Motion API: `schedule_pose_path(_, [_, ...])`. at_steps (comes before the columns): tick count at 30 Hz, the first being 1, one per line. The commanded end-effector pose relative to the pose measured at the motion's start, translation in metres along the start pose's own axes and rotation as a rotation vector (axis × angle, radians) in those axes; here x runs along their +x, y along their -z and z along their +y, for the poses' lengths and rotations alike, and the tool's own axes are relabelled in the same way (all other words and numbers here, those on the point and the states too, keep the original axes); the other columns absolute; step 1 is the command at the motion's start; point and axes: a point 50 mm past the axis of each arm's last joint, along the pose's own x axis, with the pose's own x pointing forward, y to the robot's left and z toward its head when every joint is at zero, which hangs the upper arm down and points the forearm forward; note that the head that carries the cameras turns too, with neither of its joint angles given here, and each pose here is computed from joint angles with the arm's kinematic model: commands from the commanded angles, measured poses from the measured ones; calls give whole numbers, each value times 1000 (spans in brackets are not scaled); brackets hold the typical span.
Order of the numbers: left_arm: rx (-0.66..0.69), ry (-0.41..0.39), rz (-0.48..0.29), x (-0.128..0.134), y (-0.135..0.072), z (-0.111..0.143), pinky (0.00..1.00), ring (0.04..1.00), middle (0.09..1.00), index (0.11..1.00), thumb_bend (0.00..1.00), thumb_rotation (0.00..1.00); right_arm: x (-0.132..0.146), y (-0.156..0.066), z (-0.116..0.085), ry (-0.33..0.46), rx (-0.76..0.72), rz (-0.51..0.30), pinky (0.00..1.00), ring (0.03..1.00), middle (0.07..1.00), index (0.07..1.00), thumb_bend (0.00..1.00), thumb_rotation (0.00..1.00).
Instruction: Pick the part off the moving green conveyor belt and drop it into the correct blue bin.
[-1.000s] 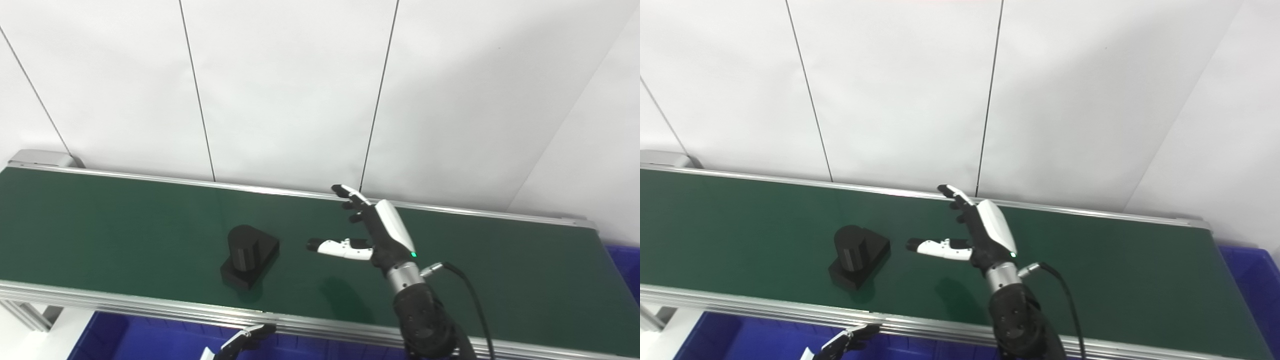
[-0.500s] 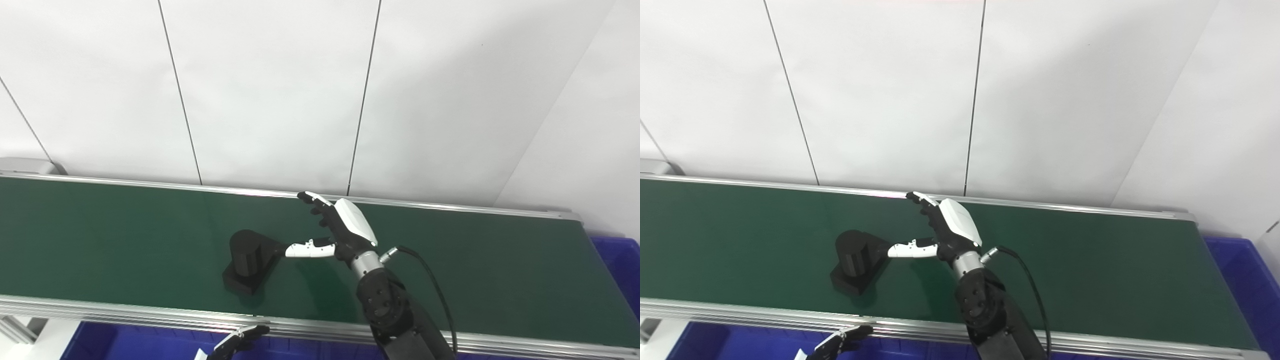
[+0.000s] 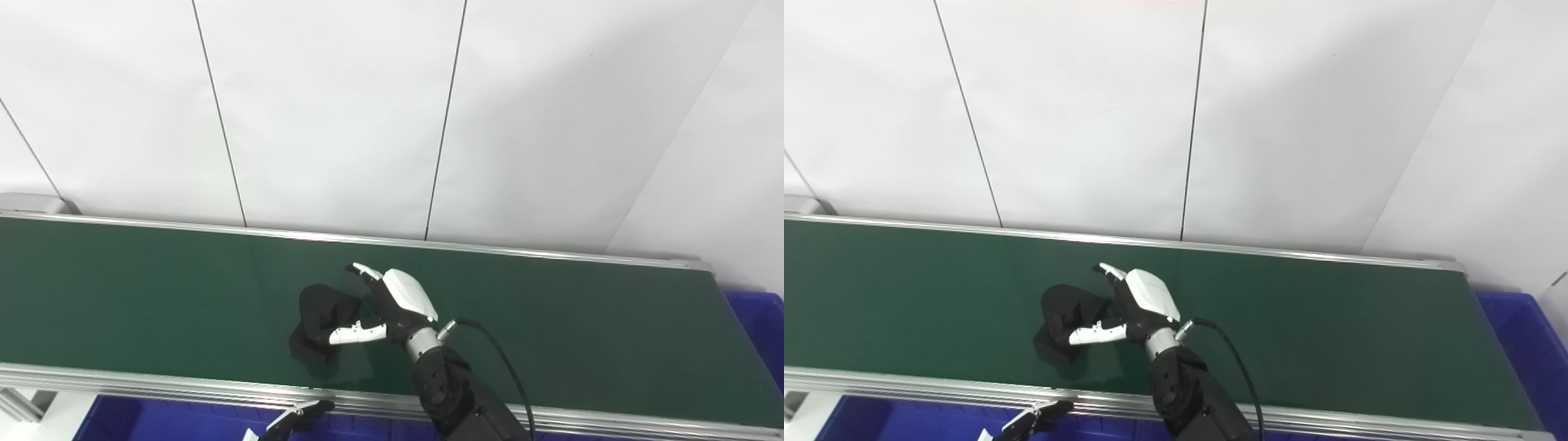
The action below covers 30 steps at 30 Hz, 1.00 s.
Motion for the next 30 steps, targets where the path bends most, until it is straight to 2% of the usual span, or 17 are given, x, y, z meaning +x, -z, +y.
schedule_pose_path(1, [-16, -8, -62, 8, -9, 0, 735, 781, 796, 729, 827, 339, 13, -30, -10, 51, -12, -111, 866, 902, 923, 919, 1000, 575])
schedule_pose_path(6, [-19, -10, -64, 7, -10, 0, 725, 779, 797, 729, 820, 331, 14, -32, 0, 36, -47, -113, 886, 913, 929, 922, 1000, 579])
schedule_pose_path(10, [-24, -11, -63, 7, -10, -1, 724, 780, 798, 729, 821, 336, 16, -34, 8, 24, -65, -104, 863, 908, 935, 930, 1000, 583])
schedule_pose_path(16, [-24, -12, -67, 5, -11, -1, 722, 782, 798, 727, 825, 335, 21, -36, 18, 40, -88, -102, 842, 893, 922, 926, 979, 584])
schedule_pose_path(20, [-17, -17, -73, 4, -12, 0, 710, 777, 796, 726, 821, 342, 24, -36, 24, 68, -63, -103, 838, 877, 903, 906, 962, 543])
schedule_pose_path(22, [-16, -20, -74, 3, -12, 0, 707, 778, 798, 726, 819, 341, 25, -36, 28, 94, -44, -104, 780, 834, 860, 828, 842, 447])
schedule_pose_path(23, [-13, -21, -77, 3, -12, 0, 706, 778, 798, 725, 819, 341, 26, -35, 30, 114, -39, -106, 773, 829, 856, 819, 828, 434])
schedule_pose_path(24, [-12, -22, -79, 3, -13, 0, 705, 777, 797, 726, 818, 341, 25, -35, 31, 132, -34, -111, 748, 808, 838, 777, 750, 357])
schedule_pose_path(25, [-14, -21, -78, 3, -13, 0, 705, 778, 798, 727, 817, 343, 25, -34, 33, 151, -32, -116, 728, 786, 815, 613, 605, 234])
schedule_pose_path(26, [-18, -22, -76, 3, -13, 0, 701, 779, 800, 728, 818, 346, 25, -33, 34, 161, -32, -120, 722, 777, 801, 556, 552, 185])
schedule_pose_path(30, [-28, -28, -75, 3, -14, 0, 710, 779, 798, 729, 818, 329, 23, -29, 37, 199, -38, -139, 717, 773, 770, 498, 495, 133])
